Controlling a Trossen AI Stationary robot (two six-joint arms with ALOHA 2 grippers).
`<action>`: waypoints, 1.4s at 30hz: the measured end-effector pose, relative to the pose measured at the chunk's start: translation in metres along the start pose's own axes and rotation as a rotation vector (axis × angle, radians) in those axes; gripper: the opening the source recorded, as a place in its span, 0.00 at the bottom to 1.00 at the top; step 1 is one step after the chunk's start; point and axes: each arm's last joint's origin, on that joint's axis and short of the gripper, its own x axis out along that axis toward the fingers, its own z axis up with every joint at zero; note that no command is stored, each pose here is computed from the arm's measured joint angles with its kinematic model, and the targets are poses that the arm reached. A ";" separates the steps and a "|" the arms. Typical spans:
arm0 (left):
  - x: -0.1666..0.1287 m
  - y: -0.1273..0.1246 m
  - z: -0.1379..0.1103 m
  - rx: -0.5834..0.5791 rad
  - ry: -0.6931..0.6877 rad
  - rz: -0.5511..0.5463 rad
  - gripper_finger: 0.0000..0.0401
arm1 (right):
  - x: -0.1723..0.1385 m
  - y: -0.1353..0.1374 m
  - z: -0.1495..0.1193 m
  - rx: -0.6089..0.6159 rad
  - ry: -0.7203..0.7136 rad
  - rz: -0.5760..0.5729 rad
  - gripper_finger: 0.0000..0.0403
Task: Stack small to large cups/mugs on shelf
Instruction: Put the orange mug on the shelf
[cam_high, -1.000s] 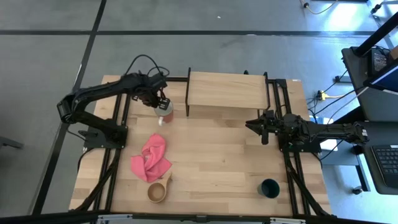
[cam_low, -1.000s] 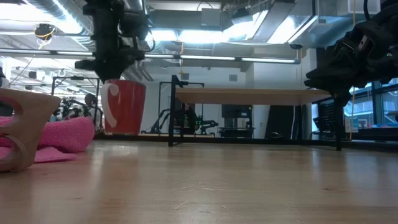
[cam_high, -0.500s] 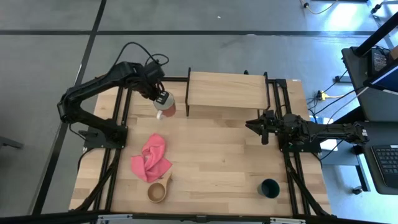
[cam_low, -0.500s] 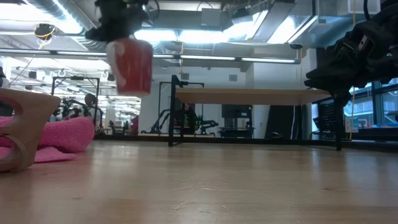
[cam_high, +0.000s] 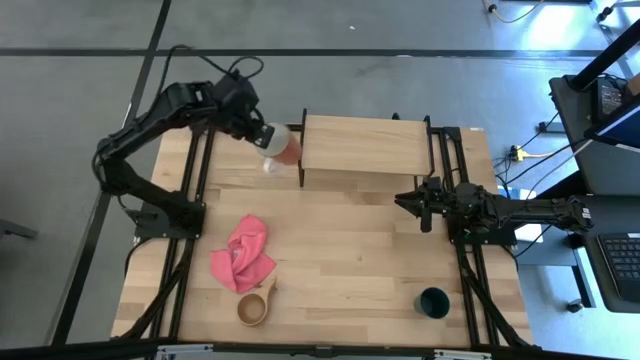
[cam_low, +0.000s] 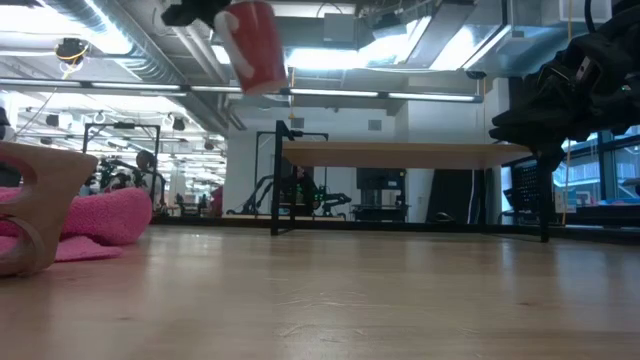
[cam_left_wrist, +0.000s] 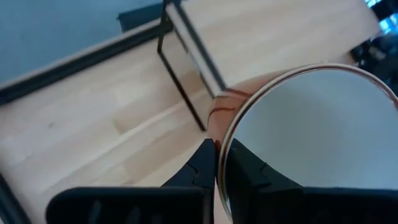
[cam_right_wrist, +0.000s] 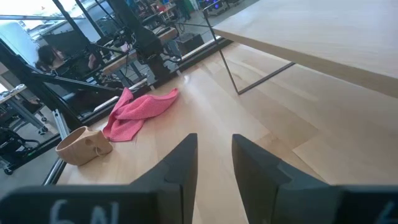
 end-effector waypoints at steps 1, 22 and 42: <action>0.000 -0.003 0.005 0.004 -0.008 -0.004 0.03 | 0.000 0.000 0.000 0.000 0.000 0.000 0.25; 0.086 -0.047 0.087 0.051 0.119 -0.007 0.03 | 0.000 0.000 0.000 0.000 0.000 0.000 0.25; 0.116 -0.051 0.092 0.034 0.130 0.039 0.03 | 0.000 0.000 0.000 0.000 0.000 0.000 0.25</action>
